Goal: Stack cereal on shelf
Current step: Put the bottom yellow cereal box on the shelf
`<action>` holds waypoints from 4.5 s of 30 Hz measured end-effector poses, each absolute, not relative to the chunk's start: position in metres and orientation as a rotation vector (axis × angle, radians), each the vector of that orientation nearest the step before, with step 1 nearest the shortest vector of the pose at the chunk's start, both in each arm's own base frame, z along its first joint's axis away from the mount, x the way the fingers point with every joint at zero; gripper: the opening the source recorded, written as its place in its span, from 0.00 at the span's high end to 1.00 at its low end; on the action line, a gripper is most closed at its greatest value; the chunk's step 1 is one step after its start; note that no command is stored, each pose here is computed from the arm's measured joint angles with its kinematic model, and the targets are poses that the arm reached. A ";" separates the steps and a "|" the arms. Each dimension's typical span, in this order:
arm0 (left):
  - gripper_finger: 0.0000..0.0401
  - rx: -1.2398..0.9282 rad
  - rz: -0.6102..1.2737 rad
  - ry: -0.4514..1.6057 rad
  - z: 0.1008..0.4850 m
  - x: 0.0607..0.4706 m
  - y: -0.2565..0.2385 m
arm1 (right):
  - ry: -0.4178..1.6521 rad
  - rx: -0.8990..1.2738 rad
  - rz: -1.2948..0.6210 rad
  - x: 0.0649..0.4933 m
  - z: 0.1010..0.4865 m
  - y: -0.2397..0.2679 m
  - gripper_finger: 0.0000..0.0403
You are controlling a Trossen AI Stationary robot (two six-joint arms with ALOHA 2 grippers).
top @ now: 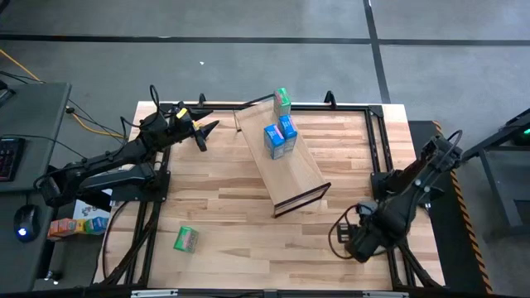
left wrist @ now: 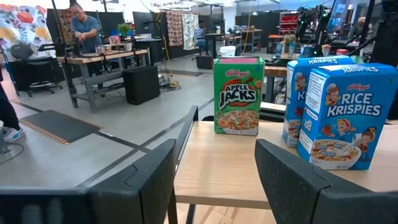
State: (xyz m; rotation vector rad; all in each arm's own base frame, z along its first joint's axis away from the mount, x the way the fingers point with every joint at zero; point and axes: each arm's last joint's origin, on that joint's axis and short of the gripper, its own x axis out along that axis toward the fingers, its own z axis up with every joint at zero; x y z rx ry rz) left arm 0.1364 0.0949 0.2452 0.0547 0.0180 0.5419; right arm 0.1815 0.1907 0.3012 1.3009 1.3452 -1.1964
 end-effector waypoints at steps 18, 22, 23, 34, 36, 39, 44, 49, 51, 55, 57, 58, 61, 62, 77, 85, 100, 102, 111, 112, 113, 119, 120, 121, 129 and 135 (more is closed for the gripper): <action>0.48 0.055 0.542 0.016 0.245 0.136 0.095 | 1.356 1.181 -1.282 0.194 0.269 0.211 0.48; 0.48 0.052 0.542 0.015 0.245 0.136 0.095 | 1.354 1.159 -1.301 0.195 0.265 0.212 0.48; 0.48 0.052 0.542 0.015 0.245 0.136 0.095 | 1.364 1.155 -1.309 0.195 0.264 0.213 0.48; 0.48 0.053 0.542 0.016 0.245 0.136 0.095 | 1.375 1.097 -1.354 0.195 0.251 0.221 0.48; 0.48 0.052 0.542 0.016 0.245 0.136 0.095 | 1.371 1.089 -1.360 0.196 0.249 0.222 0.48; 0.48 0.050 0.538 0.015 0.245 0.137 0.095 | 1.363 1.073 -1.371 0.198 0.245 0.224 0.48; 0.48 0.040 0.525 0.010 0.246 0.137 0.094 | 1.357 1.049 -1.400 0.201 0.234 0.228 0.48; 0.48 0.038 0.526 0.010 0.245 0.137 0.094 | 1.369 1.015 -1.434 0.205 0.222 0.232 0.48; 0.48 0.038 0.526 0.009 0.246 0.137 0.094 | 1.368 1.007 -1.438 0.206 0.219 0.233 0.48; 0.48 0.030 0.525 0.007 0.246 0.137 0.094 | 1.358 1.007 -1.441 0.206 0.218 0.233 0.48; 0.48 0.030 0.525 0.007 0.246 0.137 0.094 | 1.356 1.001 -1.450 0.207 0.216 0.234 0.48; 0.48 0.029 0.525 0.007 0.246 0.137 0.094 | 1.355 0.999 -1.453 0.207 0.214 0.234 0.48; 0.48 0.023 0.489 0.005 0.246 0.137 0.093 | 1.357 1.016 -1.438 0.208 0.205 0.235 0.48; 0.48 0.018 0.471 0.003 0.246 0.137 0.093 | 1.359 1.027 -1.428 0.209 0.202 0.236 0.48; 0.48 0.015 0.444 -0.033 0.249 0.137 0.092 | 1.393 1.041 -1.326 0.209 0.203 0.232 0.57; 0.48 0.023 0.350 -0.092 0.258 0.131 0.084 | 1.318 1.139 -0.991 0.204 0.248 0.222 0.73; 0.48 -0.033 0.237 -0.140 0.264 0.123 0.075 | 0.693 0.953 -0.336 0.251 0.341 0.136 0.68; 0.48 -0.032 0.237 -0.142 0.264 0.123 0.075 | 0.713 0.935 -0.339 0.259 0.343 0.114 0.68; 0.48 -0.013 0.240 -0.140 0.265 0.123 0.075 | 0.843 0.831 -0.489 0.261 0.390 0.052 0.68; 0.48 -0.013 0.240 -0.139 0.264 0.123 0.075 | 0.874 0.816 -0.556 0.258 0.395 0.049 0.68; 0.48 -0.012 0.240 -0.140 0.265 0.123 0.075 | 0.907 0.801 -0.631 0.254 0.400 0.046 0.68; 0.48 -0.006 0.240 -0.138 0.264 0.123 0.075 | 1.007 0.735 -0.738 0.271 0.404 0.037 0.68; 0.48 -0.006 0.240 -0.138 0.264 0.123 0.075 | 1.000 0.732 -0.718 0.278 0.403 0.036 0.68; 0.48 -0.006 0.240 -0.137 0.264 0.123 0.075 | 0.999 0.735 -0.703 0.283 0.403 0.035 0.68; 0.48 -0.011 0.239 -0.131 0.264 0.124 0.075 | 1.182 0.739 -0.760 0.304 0.376 0.022 0.68; 0.48 -0.011 0.239 -0.131 0.264 0.124 0.075 | 1.228 0.758 -0.789 0.309 0.365 0.015 0.68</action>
